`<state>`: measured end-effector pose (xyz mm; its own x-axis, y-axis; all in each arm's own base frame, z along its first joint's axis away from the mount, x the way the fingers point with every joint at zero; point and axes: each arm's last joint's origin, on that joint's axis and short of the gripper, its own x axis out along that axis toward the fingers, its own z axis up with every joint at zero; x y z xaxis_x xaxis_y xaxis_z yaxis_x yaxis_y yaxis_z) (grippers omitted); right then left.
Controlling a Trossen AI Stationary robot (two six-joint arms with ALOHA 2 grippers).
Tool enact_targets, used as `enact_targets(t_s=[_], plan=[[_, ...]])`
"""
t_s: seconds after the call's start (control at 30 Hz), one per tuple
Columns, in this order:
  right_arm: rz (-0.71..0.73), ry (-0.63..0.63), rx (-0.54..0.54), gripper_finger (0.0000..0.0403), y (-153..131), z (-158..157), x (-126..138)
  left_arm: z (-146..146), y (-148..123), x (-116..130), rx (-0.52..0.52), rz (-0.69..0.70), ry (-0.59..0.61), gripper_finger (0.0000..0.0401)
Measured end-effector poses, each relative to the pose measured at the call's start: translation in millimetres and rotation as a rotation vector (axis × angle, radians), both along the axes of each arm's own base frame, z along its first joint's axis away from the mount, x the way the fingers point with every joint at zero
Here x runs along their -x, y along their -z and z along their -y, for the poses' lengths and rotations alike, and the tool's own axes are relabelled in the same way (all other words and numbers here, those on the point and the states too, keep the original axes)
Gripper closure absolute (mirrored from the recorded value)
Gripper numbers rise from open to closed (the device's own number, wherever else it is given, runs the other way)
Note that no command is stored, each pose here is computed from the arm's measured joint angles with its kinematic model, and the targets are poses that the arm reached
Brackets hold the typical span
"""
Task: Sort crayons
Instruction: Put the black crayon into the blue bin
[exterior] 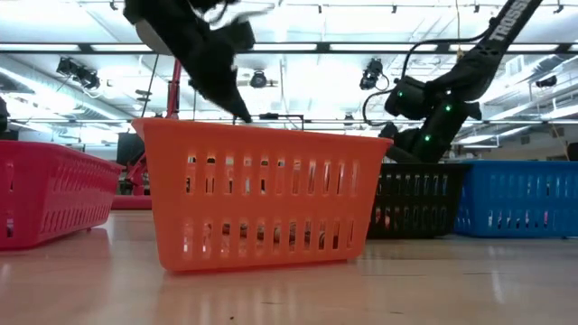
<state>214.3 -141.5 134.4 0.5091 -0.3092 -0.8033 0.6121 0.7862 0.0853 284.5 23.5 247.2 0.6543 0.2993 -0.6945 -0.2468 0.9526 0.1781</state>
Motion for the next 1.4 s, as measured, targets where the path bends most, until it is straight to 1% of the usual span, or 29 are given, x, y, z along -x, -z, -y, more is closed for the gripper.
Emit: enact_targets(t_s=[0.07, 0.17, 0.23, 0.3, 0.37, 0.43, 0.53, 0.63, 0.67, 0.73, 0.8, 0.93, 1.13, 1.23, 1.4], plan=[[-0.023, -0.002, -0.017, 0.0314, 5, 3, -1, -14, 8, -3, -0.003, -0.029, -0.058, 0.0381], [-0.02, -0.014, -0.051, 0.0314, 11, 6, -3, -41, 24, -7, 0.012, -0.076, -0.133, 0.0367], [-0.014, -0.017, -0.06, 0.0314, 13, 7, -4, -61, 36, -6, 0.042, -0.121, -0.159, 0.0357], [-0.012, -0.02, -0.059, 0.0314, 13, 7, -4, -82, 45, -9, 0.081, -0.103, -0.185, 0.0345], [-0.008, -0.023, -0.058, 0.0314, 13, 7, -4, -100, 56, -8, 0.135, -0.107, -0.188, 0.0327], [-0.003, -0.026, -0.056, 0.0314, 11, 6, -4, -117, 66, -9, 0.182, -0.082, -0.191, 0.0304], [0.015, -0.041, -0.055, 0.0314, 8, 6, -4, -131, 84, -11, 0.221, -0.084, -0.197, 0.0264], [0.02, -0.052, -0.046, 0.0314, 8, 6, -4, -138, 101, -14, 0.23, -0.104, -0.206, 0.023], [0.017, -0.052, -0.047, 0.0314, 8, 6, -4, -140, 105, -17, 0.224, -0.09, -0.204, 0.0221], [0.018, -0.056, -0.043, 0.0314, 8, 6, -4, -139, 110, -20, 0.222, -0.091, -0.198, 0.0207], [0.017, -0.056, -0.041, 0.0314, 8, 6, -4, -138, 111, -25, 0.209, -0.058, -0.187, 0.0199], [0.015, -0.057, -0.042, 0.0314, 8, 6, -4, -136, 109, -30, 0.198, -0.019, -0.174, 0.0197], [0.021, -0.068, -0.046, 0.0314, 8, 6, -5, -137, 109, -30, 0.202, -0.021, -0.18, 0.0206], [0.028, -0.078, -0.053, 0.0314, 8, 6, -5, -140, 109, -28, 0.198, -0.017, -0.201, 0.0207], [0.043, -0.092, -0.063, 0.0314, 8, 4, -7, -152, 107, -24, 0.151, 0.0, -0.251, 0.0207]])
